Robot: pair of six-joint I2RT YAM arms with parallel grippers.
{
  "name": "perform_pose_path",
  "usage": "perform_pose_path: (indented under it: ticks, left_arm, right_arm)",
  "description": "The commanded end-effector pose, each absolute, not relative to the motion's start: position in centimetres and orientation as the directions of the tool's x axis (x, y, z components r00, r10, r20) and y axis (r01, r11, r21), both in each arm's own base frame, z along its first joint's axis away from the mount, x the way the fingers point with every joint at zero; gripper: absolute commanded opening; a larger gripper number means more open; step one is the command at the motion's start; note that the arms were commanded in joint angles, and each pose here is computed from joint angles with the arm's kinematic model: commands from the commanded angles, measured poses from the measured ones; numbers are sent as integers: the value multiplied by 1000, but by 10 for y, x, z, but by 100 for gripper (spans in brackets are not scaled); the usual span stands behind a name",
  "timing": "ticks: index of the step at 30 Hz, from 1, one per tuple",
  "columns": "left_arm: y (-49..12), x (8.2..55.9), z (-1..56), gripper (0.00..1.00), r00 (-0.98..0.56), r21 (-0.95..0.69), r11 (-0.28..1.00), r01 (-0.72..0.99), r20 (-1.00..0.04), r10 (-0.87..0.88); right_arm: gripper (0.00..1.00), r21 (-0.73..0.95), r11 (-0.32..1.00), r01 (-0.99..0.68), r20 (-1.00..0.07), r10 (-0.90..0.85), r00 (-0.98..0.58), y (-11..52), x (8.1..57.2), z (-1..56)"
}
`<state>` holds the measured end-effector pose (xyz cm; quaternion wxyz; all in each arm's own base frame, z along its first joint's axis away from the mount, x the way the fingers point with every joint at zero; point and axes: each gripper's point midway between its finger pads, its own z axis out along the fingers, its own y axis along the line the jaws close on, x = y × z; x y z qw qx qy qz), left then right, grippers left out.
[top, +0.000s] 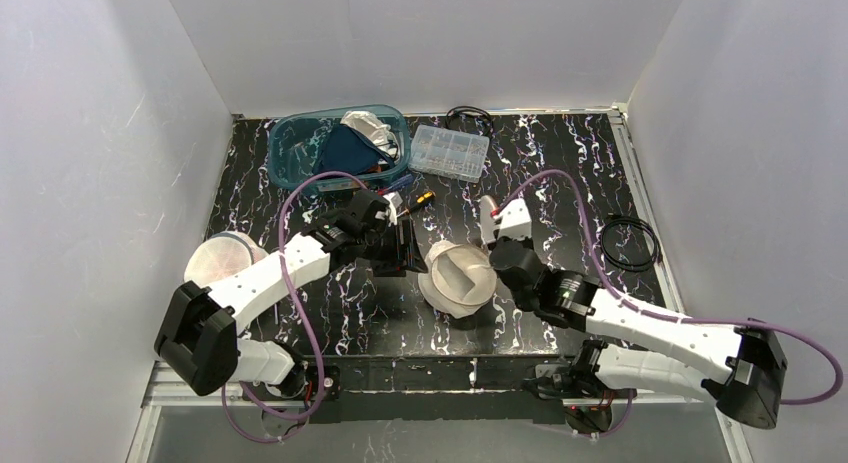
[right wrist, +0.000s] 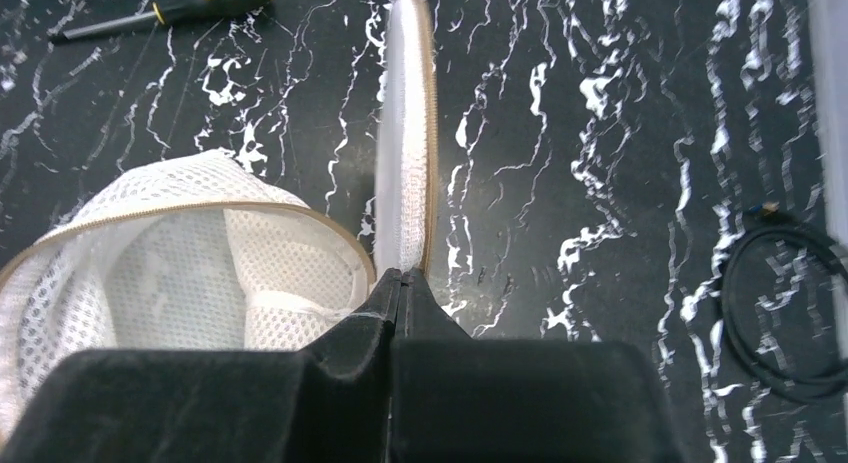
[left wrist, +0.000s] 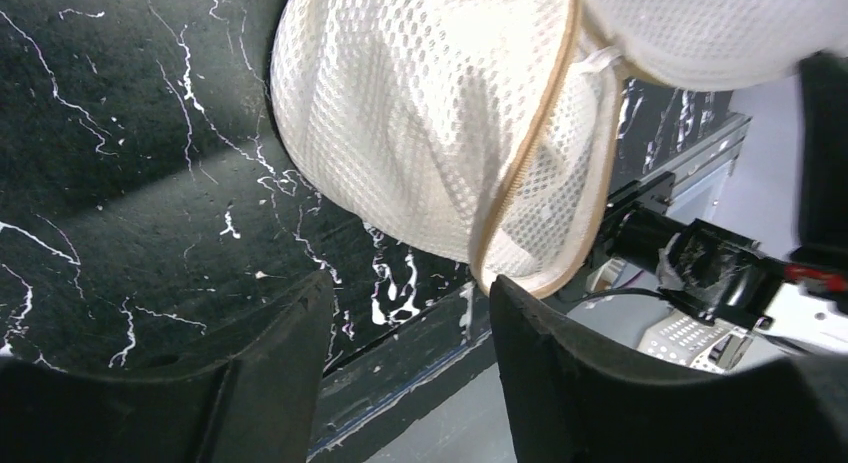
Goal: Unzip the laundry bag and remove the bra
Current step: Close the laundry bag at the center of the board.
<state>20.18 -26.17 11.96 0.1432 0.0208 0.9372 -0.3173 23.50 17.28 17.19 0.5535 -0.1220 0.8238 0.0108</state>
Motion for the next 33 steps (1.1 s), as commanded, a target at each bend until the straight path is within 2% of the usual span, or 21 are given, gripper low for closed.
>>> perform_pose_path:
  ticks: [1, 5, 7, 8, 15, 27, 33]
  left_arm:
    - [-263, 211, 164, 63, -928, -629, 765, 136, -351, -123]
    - [-264, 221, 186, 78, -904, -664, 736, 128, -384, -189]
    - [-267, 227, 196, 97, -898, -696, 709, 119, -380, -223]
    - [-269, 229, 200, 98, -899, -714, 691, 113, -369, -235]
    - [-296, 245, 223, 99, -922, -821, 570, 37, -248, -297]
    - [-319, 287, 211, 99, -894, -828, 536, -165, -104, -436]
    - [-328, 304, 204, 99, -888, -814, 547, -197, -89, -451]
  right_arm:
    - [1, -220, 954, -205, -940, -263, -218, 187, 235, 205]
    - [1, -271, 927, -260, -937, -316, -151, 199, 220, 207]
    - [1, -291, 915, -279, -933, -336, -128, 204, 215, 207]
    - [1, -308, 907, -289, -929, -352, -114, 206, 213, 207]
    - [1, -395, 867, -306, -900, -431, -60, 216, 202, 205]
    - [1, -425, 849, -314, -889, -457, -31, 223, 201, 206]
    - [1, -438, 838, -326, -883, -469, -18, 227, 199, 206]
